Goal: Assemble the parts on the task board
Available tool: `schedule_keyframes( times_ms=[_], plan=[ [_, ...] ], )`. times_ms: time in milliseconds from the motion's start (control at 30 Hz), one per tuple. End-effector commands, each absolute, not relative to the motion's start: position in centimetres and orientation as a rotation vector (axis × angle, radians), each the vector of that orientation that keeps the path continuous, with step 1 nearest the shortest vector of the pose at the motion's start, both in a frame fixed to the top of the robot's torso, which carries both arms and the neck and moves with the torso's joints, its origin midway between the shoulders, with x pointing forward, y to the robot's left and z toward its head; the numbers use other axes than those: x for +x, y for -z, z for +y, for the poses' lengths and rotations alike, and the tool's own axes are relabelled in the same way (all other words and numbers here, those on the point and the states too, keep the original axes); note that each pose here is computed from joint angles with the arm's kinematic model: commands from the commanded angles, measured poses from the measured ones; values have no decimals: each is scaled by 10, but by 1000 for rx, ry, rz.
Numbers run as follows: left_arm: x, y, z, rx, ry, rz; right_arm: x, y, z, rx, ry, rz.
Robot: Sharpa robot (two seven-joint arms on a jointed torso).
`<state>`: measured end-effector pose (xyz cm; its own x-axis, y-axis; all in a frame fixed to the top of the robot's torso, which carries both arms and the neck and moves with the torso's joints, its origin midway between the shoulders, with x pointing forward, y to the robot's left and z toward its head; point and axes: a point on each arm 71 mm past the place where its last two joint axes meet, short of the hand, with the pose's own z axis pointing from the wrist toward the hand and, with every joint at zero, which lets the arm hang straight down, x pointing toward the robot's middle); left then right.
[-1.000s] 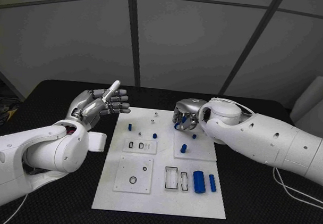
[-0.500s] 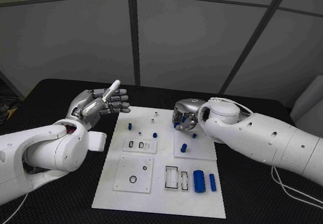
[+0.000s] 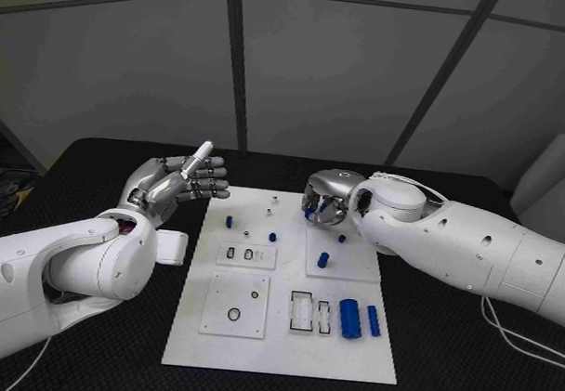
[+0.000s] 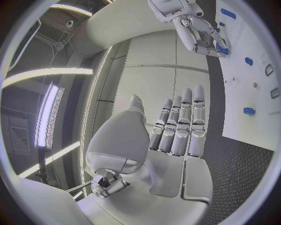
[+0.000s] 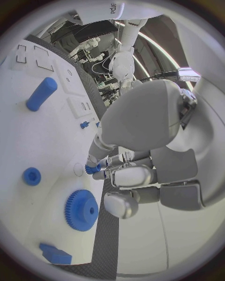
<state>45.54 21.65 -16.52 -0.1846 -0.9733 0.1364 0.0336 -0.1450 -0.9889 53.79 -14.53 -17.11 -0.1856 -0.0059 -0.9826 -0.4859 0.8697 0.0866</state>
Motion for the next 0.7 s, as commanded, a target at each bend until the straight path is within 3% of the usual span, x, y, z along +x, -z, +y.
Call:
schedule_keyframes(
  times_ms=[33,700],
  plan=[
    [455,164,215,-1173,1489,1246,537,161,-143,-348,-474,1598],
    [456,164,213,-1173,1491,1249,549,159,-112,-307,-512,1514]
  ],
)
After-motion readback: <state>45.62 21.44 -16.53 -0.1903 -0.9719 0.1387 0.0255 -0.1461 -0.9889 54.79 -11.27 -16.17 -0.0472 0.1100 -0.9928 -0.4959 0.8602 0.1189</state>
